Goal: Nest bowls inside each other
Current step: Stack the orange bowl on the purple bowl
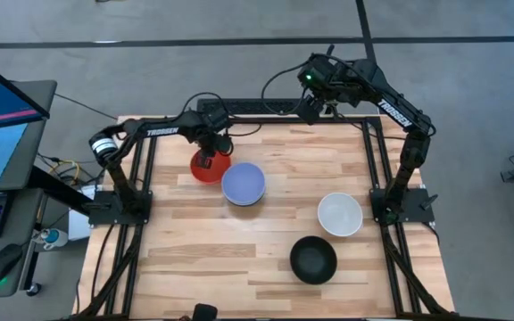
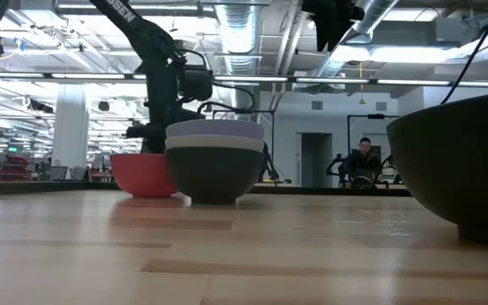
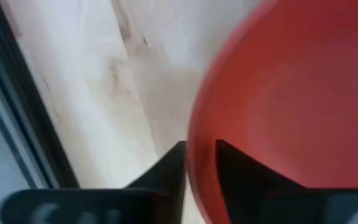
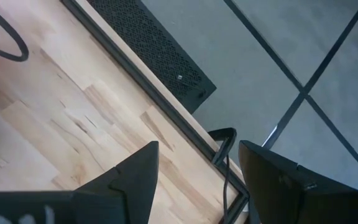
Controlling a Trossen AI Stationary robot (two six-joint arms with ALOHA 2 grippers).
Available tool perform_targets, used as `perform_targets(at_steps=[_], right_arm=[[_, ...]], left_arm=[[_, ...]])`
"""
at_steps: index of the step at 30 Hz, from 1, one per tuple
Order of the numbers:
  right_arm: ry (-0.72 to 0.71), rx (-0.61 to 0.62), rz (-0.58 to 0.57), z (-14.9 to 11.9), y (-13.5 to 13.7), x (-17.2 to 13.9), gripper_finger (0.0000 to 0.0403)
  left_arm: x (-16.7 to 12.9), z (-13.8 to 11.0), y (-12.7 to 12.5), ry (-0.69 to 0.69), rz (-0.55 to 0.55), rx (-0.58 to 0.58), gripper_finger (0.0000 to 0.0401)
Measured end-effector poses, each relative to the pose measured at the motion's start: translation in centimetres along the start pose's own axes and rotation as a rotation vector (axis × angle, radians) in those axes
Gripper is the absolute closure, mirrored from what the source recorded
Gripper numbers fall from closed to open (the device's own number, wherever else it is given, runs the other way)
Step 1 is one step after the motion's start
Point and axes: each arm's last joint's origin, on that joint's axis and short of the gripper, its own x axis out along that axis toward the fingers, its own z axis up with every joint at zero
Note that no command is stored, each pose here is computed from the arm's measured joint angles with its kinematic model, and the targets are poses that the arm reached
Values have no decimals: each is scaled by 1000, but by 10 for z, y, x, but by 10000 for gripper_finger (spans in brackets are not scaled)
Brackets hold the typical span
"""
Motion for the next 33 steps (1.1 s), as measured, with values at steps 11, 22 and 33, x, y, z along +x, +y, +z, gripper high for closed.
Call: perform_targets(at_steps=[11,22,33], right_arm=[[3,-22,-7,0,-3,2,158],[9,-31,-14,0,-8,4,158],[9,-35,-13,0,-7,3,158]], left_arm=[[-53,11,8,35,-125,-155,399],[-164,45,17,-161,-46,-200,400],[-152,98,-24,-207,-163,-133,401]])
